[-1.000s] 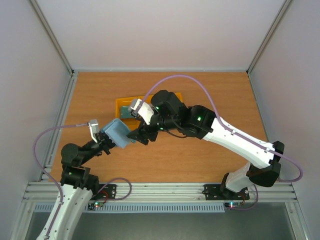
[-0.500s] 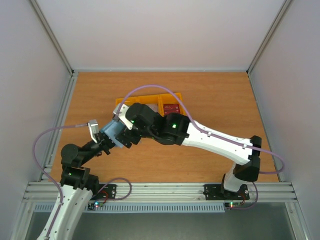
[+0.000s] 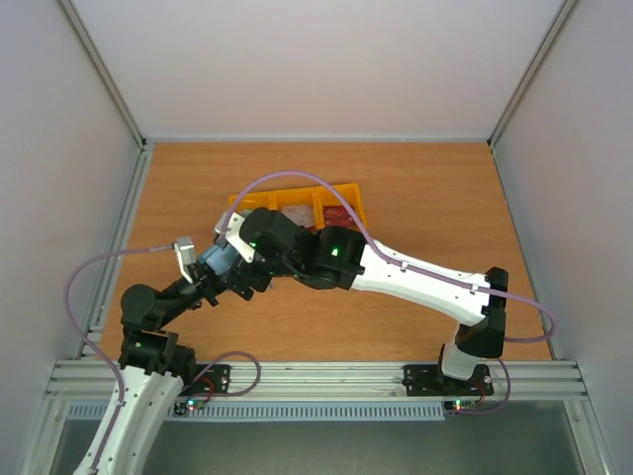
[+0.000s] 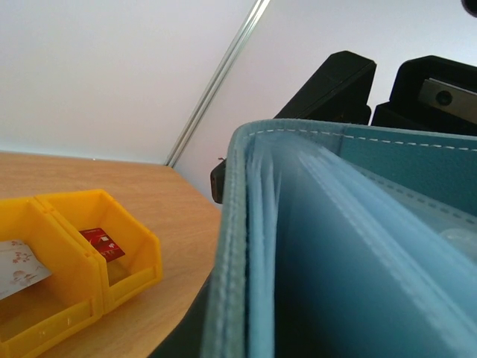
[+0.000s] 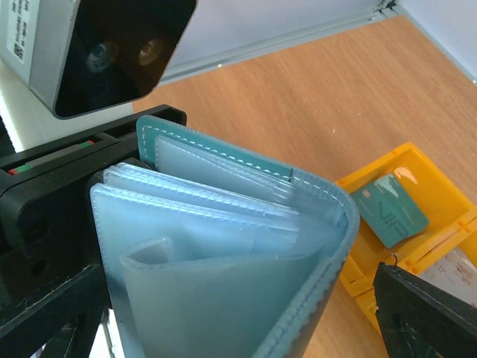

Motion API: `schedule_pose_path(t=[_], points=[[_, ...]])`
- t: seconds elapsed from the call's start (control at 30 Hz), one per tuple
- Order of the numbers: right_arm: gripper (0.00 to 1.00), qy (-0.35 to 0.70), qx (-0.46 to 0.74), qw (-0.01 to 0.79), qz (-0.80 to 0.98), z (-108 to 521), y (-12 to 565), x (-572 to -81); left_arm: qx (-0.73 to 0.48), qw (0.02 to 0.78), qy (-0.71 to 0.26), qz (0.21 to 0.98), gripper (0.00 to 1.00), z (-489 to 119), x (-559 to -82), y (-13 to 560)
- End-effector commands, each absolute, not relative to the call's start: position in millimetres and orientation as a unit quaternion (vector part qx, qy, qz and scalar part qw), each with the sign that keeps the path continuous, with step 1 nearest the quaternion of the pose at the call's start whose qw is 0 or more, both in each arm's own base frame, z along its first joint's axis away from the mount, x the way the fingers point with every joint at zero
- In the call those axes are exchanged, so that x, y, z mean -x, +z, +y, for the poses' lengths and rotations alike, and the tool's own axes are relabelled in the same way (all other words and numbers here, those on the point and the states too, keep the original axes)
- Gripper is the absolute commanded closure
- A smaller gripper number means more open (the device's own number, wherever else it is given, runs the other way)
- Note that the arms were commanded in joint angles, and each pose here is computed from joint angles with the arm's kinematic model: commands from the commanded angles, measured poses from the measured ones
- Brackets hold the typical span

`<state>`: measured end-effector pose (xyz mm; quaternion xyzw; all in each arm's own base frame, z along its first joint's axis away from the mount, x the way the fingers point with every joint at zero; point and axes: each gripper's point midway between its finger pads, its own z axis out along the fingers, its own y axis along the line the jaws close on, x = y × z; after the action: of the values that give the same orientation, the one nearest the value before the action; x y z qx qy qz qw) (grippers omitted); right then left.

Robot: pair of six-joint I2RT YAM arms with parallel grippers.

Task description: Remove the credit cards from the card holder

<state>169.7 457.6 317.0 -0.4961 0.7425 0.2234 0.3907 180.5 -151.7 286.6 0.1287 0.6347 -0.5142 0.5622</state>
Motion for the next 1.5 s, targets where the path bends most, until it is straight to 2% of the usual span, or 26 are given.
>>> schedule_pose_path(t=[0.0, 0.33, 0.53, 0.63, 0.73, 0.87, 0.93, 0.97, 1.03, 1.07, 1.17, 1.3, 1.4, 1.47], points=[[0.02, 0.217, 0.489, 0.413, 0.737, 459.0, 323.3, -172.9, -0.145, 0.583, -0.509, 0.617, 1.00, -151.1, -176.7, 296.2], [0.16, 0.157, 0.452, 0.455, 0.751, 444.2, 322.2, -197.8, -0.146, 0.583, -0.510, 0.615, 1.00, -151.4, -176.0, 296.9], [0.37, 0.168, 0.455, 0.457, 0.746, 432.5, 328.6, -198.9, -0.145, 0.582, -0.510, 0.617, 1.00, -151.5, -177.5, 295.7], [0.49, 0.202, 0.468, 0.436, 0.742, 429.3, 327.9, -195.2, -0.145, 0.581, -0.511, 0.616, 1.00, -151.8, -176.9, 296.0], [0.56, 0.251, 0.477, 0.399, 0.742, 426.7, 326.4, -190.7, -0.146, 0.582, -0.511, 0.616, 1.00, -151.7, -176.4, 296.0], [0.77, 0.272, 0.467, 0.379, 0.751, 424.5, 322.2, -197.6, -0.148, 0.582, -0.512, 0.614, 1.00, -152.0, -175.6, 296.8], [0.95, 0.275, 0.461, 0.376, 0.755, 423.6, 321.1, -202.0, -0.154, 0.581, -0.516, 0.610, 1.00, -153.2, -173.1, 298.0], [0.98, 0.279, 0.458, 0.375, 0.756, 422.8, 321.2, -203.4, -0.157, 0.581, -0.519, 0.607, 1.00, -153.9, -171.3, 299.1], [0.99, 0.288, 0.452, 0.370, 0.759, 419.1, 323.0, -206.1, -0.165, 0.579, -0.525, 0.601, 1.00, -155.4, -167.6, 301.3], [0.99, 0.297, 0.445, 0.369, 0.760, 414.8, 326.7, -209.3, -0.170, 0.578, -0.527, 0.599, 0.97, -156.4, -165.7, 302.1], [0.99, 0.346, 0.420, 0.362, 0.757, 400.8, 342.2, -212.2, -0.181, 0.573, -0.538, 0.591, 0.68, -159.1, -159.7, 305.4], [0.99, 0.384, 0.410, 0.344, 0.752, 387.6, 352.7, -209.6, -0.191, 0.566, -0.550, 0.584, 0.43, -161.4, -153.4, 308.3], [0.99, 0.379, 0.410, 0.336, 0.759, 386.2, 349.5, -209.7, -0.197, 0.561, -0.559, 0.578, 0.29, -163.0, -149.0, 312.2], [0.99, 0.386, 0.411, 0.328, 0.758, 390.4, 347.6, -208.2, -0.179, 0.559, -0.563, 0.582, 0.23, -161.3, -154.0, 312.7]])
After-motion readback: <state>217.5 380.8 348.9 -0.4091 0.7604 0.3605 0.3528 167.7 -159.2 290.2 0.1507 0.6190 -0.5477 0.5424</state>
